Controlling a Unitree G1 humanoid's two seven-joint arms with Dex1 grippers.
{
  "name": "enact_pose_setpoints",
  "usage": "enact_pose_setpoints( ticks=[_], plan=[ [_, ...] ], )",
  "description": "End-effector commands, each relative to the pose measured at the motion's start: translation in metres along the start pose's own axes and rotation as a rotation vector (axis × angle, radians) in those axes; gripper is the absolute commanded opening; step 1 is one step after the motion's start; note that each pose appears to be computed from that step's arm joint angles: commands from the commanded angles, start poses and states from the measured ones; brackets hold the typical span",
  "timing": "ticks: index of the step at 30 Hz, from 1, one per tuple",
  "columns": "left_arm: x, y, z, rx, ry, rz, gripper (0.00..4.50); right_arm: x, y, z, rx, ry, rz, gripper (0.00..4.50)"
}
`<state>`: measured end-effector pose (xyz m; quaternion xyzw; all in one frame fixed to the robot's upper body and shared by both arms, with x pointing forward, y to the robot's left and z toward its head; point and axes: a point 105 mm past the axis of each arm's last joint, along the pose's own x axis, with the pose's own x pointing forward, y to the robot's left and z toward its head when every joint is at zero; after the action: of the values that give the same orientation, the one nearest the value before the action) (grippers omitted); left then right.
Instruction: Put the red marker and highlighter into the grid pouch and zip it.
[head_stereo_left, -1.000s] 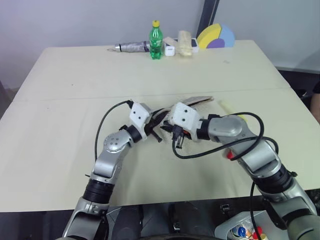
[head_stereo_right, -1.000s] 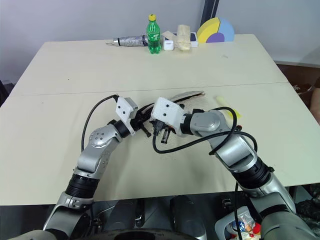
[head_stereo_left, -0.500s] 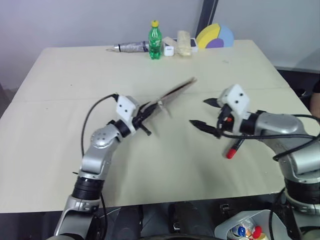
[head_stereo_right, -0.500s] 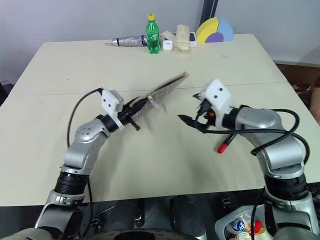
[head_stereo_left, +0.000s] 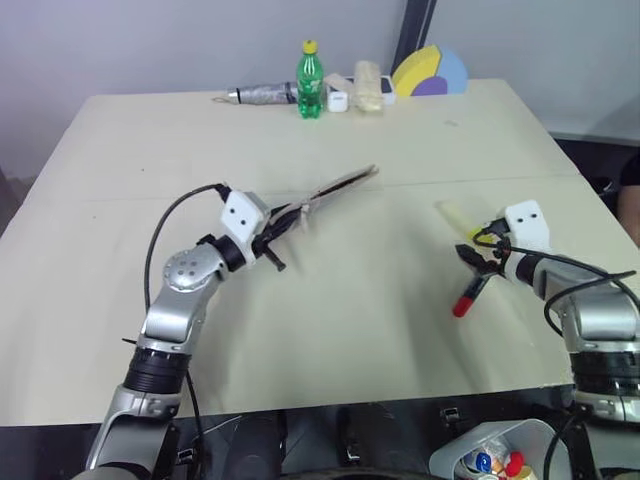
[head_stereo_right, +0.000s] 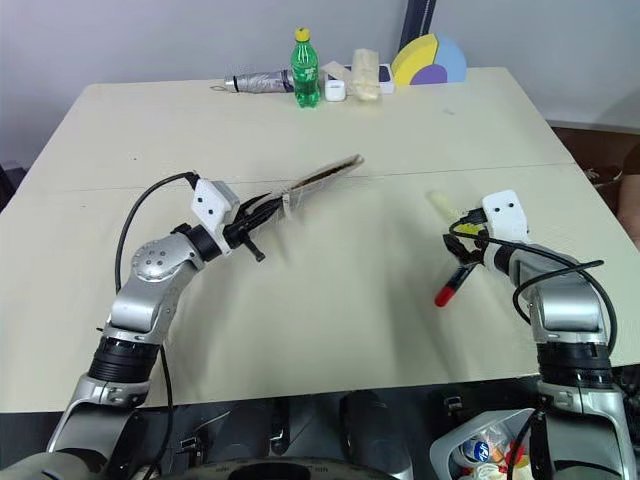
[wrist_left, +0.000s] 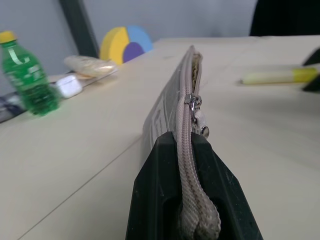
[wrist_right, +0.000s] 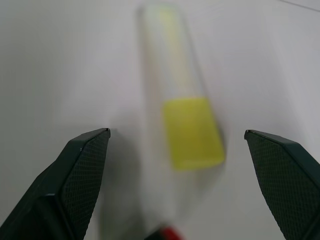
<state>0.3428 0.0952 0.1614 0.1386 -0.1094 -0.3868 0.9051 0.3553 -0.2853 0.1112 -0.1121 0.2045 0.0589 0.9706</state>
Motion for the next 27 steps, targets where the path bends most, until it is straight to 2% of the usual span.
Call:
enact_pose_setpoints(
  ticks=[1,3,8,13,17,22,27],
  plan=[
    [-0.001,-0.007,-0.001,0.057,-0.003,-0.032,0.00,0.002,-0.010,0.008,0.071,-0.049,-0.026,4.23],
    [-0.001,-0.010,-0.002,0.054,-0.004,-0.032,0.00,0.002,-0.009,0.006,0.087,-0.053,-0.015,3.60],
    [0.000,-0.015,-0.004,0.037,-0.011,-0.028,0.00,-0.004,-0.005,0.012,0.082,-0.074,0.010,0.99],
    [0.001,-0.021,-0.005,0.022,-0.015,-0.041,0.00,-0.032,0.016,0.050,-0.043,-0.182,0.143,0.91],
    [0.003,-0.022,-0.004,0.020,-0.022,-0.051,0.00,-0.064,0.053,0.072,-0.118,-0.248,0.360,0.91],
    [0.006,-0.025,-0.002,0.015,-0.032,-0.065,0.00,-0.074,0.084,0.078,-0.147,-0.245,0.473,0.91],
    [0.007,-0.030,0.000,0.010,-0.041,-0.074,0.00,-0.069,0.092,0.073,-0.132,-0.218,0.486,0.91]
  ],
)
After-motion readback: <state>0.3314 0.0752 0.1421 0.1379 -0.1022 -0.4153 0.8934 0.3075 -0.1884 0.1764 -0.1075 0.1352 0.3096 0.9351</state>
